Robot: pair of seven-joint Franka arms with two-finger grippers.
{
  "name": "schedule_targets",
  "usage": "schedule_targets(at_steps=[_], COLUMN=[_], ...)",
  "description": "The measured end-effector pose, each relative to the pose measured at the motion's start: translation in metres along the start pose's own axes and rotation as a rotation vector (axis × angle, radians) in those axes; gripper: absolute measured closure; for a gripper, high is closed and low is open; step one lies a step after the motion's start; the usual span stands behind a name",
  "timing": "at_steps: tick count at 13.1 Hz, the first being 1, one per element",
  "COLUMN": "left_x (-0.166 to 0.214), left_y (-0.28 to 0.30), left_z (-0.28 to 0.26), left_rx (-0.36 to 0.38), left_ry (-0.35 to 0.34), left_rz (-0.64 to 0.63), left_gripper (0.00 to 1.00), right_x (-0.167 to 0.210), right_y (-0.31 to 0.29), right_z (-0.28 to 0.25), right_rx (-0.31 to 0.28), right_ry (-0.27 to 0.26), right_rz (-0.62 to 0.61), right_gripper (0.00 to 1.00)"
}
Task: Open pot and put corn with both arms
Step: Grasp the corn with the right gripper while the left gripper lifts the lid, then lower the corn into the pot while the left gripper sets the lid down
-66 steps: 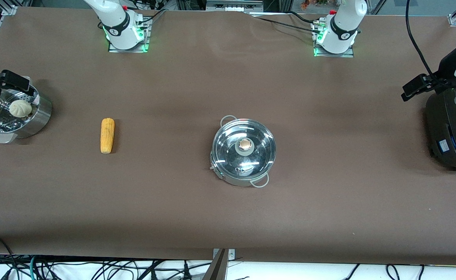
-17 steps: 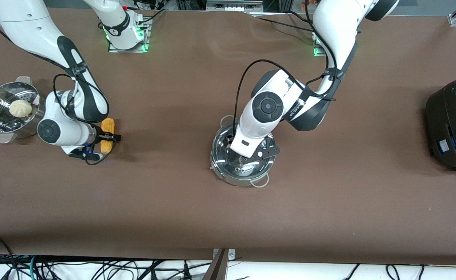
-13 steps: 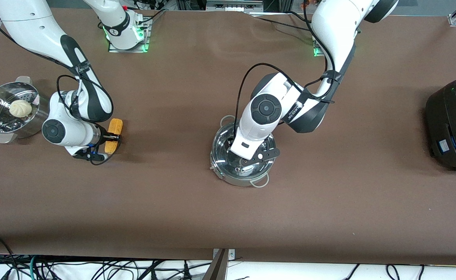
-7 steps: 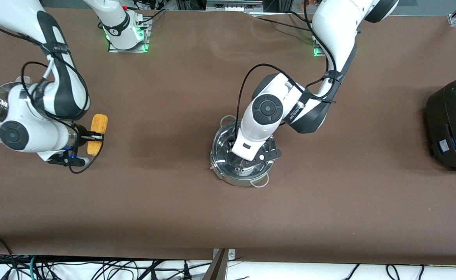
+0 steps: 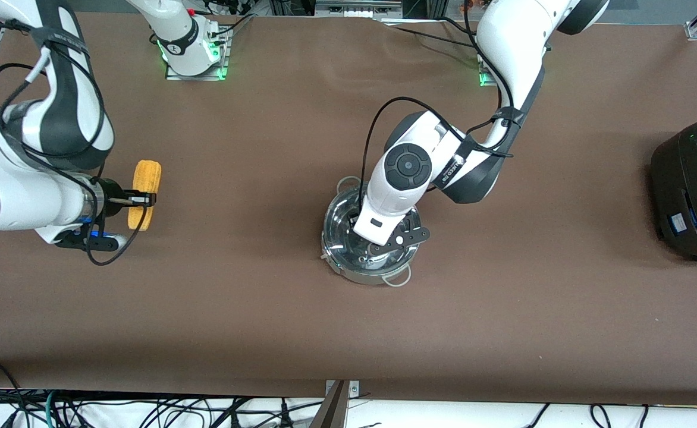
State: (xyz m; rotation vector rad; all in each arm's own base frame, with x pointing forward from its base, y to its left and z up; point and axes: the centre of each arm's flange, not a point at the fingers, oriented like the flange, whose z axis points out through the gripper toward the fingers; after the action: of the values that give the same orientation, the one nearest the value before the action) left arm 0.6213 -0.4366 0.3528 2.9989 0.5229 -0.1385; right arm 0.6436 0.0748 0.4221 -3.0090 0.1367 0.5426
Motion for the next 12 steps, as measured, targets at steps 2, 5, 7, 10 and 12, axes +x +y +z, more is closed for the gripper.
schedule_targets(at_steps=[2, 5, 7, 10, 12], left_x=[0.001, 0.009, 0.029, 0.061, 0.079], left_y=[-0.007, -0.038, -0.082, -0.163, -0.225], left_z=[-0.024, -0.105, -0.155, -0.167, -0.163], left_rx=[0.025, 0.019, 0.03, 0.085, 0.105], left_ry=[-0.016, -0.017, -0.022, -0.085, -0.128], left_rz=[-0.007, -0.033, 0.05, 0.172, 0.202], left_gripper=[0.5, 0.5, 0.5, 0.5, 0.5], right_x=[-0.006, -0.027, -0.036, -0.043, -0.052], right_y=[-0.025, -0.111, -0.171, -0.247, -0.305], right_z=[-0.006, -0.009, -0.001, 0.027, 0.059], right_rx=[0.063, 0.075, 0.101, 0.208, 0.287], right_ry=[-0.011, 0.015, 0.078, 0.113, 0.124], right_rz=[0.017, 0.042, 0.055, 0.115, 0.121], right_gripper=[0.68, 0.68, 0.68, 0.68, 0.68])
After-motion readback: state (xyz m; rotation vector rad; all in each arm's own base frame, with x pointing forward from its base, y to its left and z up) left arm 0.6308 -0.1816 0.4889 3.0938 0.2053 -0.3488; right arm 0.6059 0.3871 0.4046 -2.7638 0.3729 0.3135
